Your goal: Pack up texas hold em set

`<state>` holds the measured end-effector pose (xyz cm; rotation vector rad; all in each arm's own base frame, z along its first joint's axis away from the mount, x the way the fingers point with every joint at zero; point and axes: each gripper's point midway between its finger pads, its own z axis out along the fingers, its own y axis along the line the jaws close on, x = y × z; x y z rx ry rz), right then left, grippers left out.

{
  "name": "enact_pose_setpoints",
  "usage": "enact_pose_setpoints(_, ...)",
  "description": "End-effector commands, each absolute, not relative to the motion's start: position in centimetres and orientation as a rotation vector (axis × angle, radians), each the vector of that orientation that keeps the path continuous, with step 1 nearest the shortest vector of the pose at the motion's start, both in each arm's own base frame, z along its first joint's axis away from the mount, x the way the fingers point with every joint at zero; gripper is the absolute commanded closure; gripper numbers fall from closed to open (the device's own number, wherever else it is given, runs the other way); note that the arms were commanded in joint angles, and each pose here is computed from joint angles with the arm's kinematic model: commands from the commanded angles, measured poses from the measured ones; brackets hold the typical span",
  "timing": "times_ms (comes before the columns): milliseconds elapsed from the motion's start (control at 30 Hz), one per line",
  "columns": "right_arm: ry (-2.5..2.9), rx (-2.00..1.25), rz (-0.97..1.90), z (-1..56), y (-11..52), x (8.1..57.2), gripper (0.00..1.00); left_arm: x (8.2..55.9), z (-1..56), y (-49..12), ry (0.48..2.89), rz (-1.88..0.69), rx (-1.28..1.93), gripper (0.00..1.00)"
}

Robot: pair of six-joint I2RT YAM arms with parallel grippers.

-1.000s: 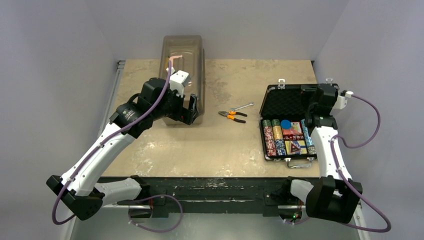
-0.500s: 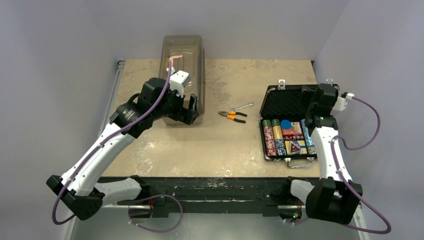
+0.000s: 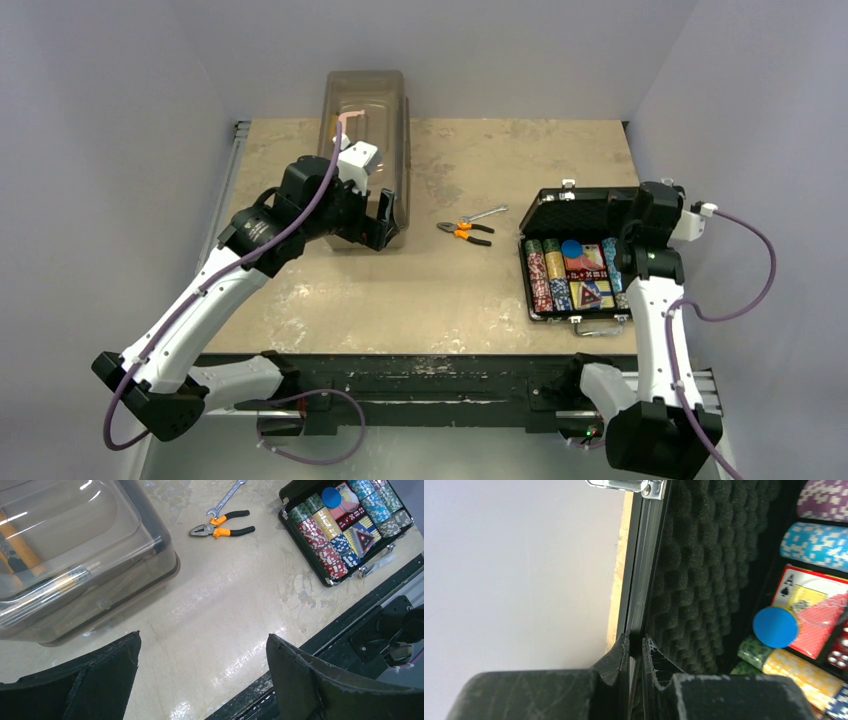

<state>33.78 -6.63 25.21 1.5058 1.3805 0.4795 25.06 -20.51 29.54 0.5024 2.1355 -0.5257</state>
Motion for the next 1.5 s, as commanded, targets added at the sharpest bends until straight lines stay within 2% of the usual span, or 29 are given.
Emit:
enact_pose_setpoints(0, 1.524, 1.52, 0.292, 22.2, -7.0, 29.8, 1.0, 24.4, 31.9, -20.7, 2.061, -0.577, 0.501, 0.08)
enact_pose_setpoints(667, 1.85, 1.523, 0.022, 16.4, -6.0, 21.0, 0.98, 23.8, 32.3, -21.1, 2.047, -0.592, 0.523, 0.08)
enact_pose_setpoints(867, 2.007, 1.479, -0.059, 15.6, -5.4, 18.3, 0.92, 23.9, 32.0, -21.2, 2.055, -0.592, 0.525, 0.08)
enact_pose_setpoints(933, 2.07, 1.47, -0.075, 15.3, -4.9, 17.1, 0.87, 23.9, 31.9, -21.3, 2.059, -0.594, 0.527, 0.08)
enact_pose_setpoints(1067, 2.102, 1.412, -0.123, 15.7, -5.2, 15.5, 0.61, 24.0, 31.5, -21.6, 2.073, -0.602, 0.533, 0.08)
enact_pose_setpoints(1200, 2.134, 1.388, -0.153, 14.6, -5.4, 15.4, 0.19, 23.8, 31.2, -22.2, 2.089, -0.636, 0.544, 0.08)
enact_pose_setpoints(1267, 2.145, 1.391, -0.143, 13.6, -5.2, 15.9, 0.02, 23.8, 31.1, -22.3, 2.09, -0.642, 0.545, 0.08)
enact_pose_setpoints(1467, 2.157, 1.429, -0.136, 10.8, -5.6, 18.3, 0.01, 24.1, 31.0, -21.8, 2.092, -0.604, 0.532, 0.08)
